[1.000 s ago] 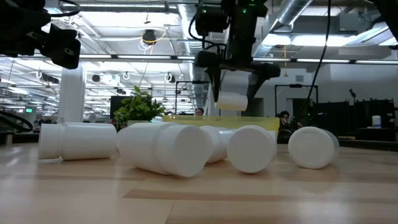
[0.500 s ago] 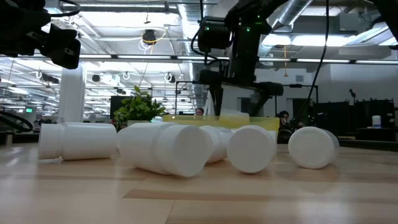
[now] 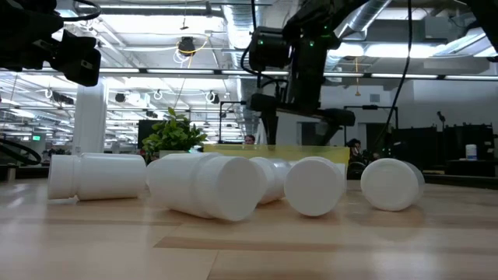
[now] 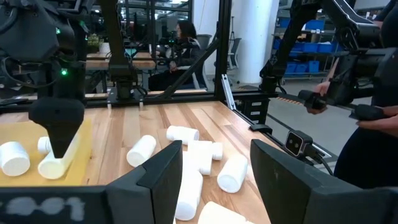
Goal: Pick and place pill bottles into a basket
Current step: Put the white pill bottle into the yellow bin
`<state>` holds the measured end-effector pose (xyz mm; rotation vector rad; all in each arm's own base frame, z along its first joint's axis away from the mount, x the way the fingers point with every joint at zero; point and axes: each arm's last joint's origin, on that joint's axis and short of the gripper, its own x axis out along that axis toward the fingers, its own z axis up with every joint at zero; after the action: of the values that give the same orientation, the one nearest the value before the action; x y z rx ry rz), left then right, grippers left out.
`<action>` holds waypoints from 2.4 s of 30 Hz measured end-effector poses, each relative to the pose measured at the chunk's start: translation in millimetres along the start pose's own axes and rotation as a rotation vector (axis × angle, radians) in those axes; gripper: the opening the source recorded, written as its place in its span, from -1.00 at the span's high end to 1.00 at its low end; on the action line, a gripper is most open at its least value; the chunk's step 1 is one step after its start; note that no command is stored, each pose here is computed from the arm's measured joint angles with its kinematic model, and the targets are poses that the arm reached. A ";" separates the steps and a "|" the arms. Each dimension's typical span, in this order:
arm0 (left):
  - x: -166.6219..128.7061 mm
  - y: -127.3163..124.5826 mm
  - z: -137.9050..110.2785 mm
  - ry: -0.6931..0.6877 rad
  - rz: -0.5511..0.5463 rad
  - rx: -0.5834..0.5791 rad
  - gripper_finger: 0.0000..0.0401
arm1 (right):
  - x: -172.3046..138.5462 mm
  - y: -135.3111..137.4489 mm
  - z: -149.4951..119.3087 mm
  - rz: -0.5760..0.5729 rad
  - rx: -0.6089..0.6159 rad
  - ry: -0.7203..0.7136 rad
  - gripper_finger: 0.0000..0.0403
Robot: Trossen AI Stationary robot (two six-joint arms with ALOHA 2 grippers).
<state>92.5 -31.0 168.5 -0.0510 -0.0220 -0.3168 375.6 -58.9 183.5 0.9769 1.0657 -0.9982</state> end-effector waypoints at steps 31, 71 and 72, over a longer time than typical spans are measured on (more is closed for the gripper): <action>0.0 0.0 0.0 0.000 0.000 0.000 0.12 | -100.8 37.6 -57.6 -0.057 0.447 0.120 -0.98; 0.0 0.0 -0.1 0.001 0.000 0.000 0.12 | -56.2 36.9 -118.1 -0.040 0.472 0.139 -0.99; 0.0 0.0 0.0 0.000 0.000 0.000 0.12 | -56.1 36.9 -117.8 -0.039 0.466 0.139 -0.99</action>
<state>92.5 -31.0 168.4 -0.0509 -0.0219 -0.3166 374.7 71.8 219.8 1.4242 0.9867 -1.2565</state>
